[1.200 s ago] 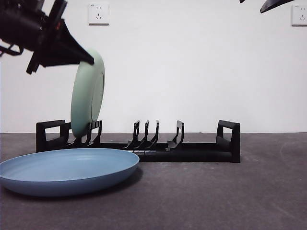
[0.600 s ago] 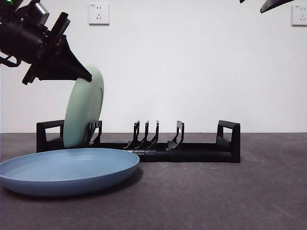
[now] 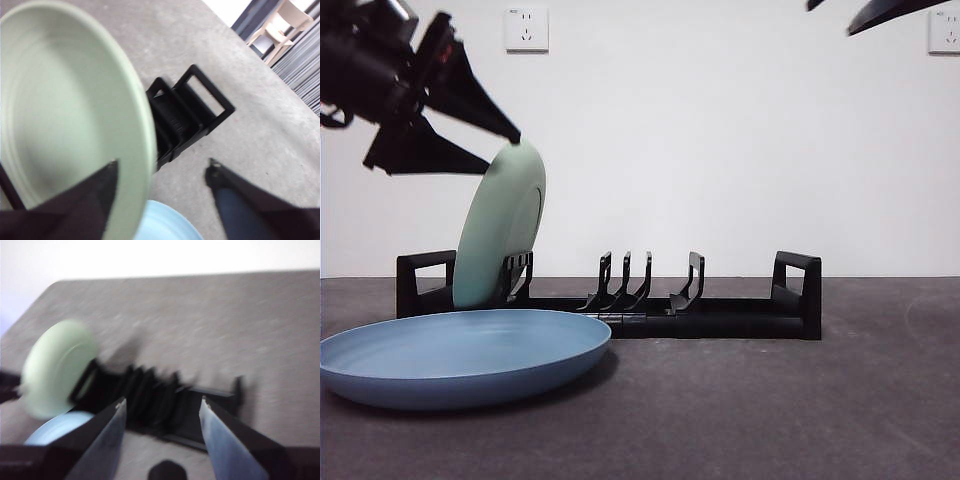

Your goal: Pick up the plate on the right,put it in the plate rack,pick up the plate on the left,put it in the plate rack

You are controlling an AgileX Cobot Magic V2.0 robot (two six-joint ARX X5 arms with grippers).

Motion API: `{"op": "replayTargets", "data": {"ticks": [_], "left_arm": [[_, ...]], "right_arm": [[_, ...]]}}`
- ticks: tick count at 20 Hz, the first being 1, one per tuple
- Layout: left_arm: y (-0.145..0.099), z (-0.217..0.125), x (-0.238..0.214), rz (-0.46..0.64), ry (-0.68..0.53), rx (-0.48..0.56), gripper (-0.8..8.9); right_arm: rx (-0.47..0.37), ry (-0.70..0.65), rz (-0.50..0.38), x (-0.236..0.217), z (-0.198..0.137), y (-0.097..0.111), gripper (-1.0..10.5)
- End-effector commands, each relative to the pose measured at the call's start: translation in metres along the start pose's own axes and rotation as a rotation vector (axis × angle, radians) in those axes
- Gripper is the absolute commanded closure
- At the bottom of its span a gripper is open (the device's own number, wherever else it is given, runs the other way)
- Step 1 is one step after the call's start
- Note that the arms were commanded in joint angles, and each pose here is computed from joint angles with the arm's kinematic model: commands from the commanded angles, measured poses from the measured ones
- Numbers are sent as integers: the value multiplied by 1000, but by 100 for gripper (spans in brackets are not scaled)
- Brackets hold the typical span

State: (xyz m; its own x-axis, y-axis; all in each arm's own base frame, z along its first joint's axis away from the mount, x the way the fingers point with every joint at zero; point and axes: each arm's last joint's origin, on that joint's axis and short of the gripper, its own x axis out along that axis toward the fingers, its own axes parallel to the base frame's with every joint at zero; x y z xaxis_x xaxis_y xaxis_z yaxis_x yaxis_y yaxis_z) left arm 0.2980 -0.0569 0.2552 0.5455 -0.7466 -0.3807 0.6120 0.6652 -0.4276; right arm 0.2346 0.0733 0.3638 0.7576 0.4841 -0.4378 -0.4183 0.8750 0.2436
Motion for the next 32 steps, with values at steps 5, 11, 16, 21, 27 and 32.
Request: {"op": "replayTargets", "data": {"ticks": [5, 11, 16, 21, 27, 32], "left_arm": [[-41, 23, -38, -6, -138, 209, 491], [-98, 29, -81, 115, -260, 476, 496], [-137, 15, -103, 292, -245, 664, 499], [-147, 3, -99, 279, -157, 673, 499], [-151, -2, -96, 243, -114, 674, 500], [-150, -2, -94, 251, -108, 672, 500]], "right_arm": [[21, 146, 184, 32, -13, 10, 698], [12, 319, 244, 79, -38, 27, 698], [-3, 511, 285, 135, -78, 46, 698], [-13, 631, 308, 183, -121, 60, 698], [4, 699, 306, 216, -156, 63, 758], [30, 718, 294, 223, -165, 62, 825]]}}
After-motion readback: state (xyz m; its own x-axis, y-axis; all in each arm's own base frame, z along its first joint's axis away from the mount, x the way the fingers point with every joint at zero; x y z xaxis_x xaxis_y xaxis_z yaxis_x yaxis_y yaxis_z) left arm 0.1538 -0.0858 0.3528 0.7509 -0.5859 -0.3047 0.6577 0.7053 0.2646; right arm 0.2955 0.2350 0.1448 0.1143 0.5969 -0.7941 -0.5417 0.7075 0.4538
